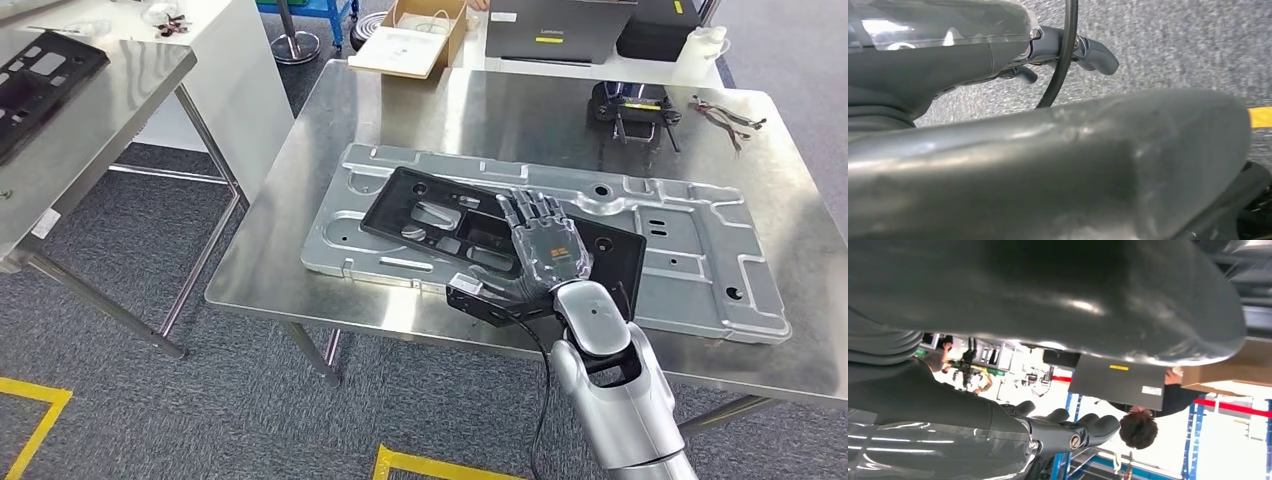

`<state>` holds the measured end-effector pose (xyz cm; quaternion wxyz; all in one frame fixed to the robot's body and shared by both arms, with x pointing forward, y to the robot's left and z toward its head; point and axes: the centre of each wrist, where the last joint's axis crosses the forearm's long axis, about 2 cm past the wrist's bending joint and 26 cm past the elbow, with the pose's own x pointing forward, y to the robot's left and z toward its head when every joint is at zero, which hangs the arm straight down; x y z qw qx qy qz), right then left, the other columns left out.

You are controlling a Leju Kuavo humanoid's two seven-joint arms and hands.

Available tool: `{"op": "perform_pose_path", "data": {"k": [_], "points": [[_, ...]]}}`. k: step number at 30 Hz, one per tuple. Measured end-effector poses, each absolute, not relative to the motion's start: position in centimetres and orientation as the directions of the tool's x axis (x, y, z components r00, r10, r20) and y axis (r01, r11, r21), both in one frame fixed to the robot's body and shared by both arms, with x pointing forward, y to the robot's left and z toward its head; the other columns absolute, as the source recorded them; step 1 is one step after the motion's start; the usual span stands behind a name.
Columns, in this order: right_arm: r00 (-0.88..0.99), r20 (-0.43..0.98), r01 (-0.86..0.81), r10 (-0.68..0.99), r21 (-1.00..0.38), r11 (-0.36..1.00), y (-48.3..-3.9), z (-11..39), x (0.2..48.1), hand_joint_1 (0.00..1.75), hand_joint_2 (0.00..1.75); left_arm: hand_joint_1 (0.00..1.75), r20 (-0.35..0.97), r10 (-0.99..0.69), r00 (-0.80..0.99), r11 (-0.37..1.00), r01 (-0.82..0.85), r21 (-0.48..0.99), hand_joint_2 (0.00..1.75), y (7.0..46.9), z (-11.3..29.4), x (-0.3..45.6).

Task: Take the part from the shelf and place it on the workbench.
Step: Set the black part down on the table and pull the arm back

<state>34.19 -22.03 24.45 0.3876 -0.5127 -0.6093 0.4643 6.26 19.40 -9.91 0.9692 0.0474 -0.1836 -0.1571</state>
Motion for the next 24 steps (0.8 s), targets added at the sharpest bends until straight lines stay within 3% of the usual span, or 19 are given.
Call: {"op": "perform_pose_path", "data": {"k": [24], "points": [[-0.195,-0.003,0.283,0.981,-0.958,0.053,-21.36,25.29,34.36,0.0,0.0,0.0,0.341,-0.33,0.881,0.944,0.3,0.139,0.0,19.05,-9.82,6.43]]}}
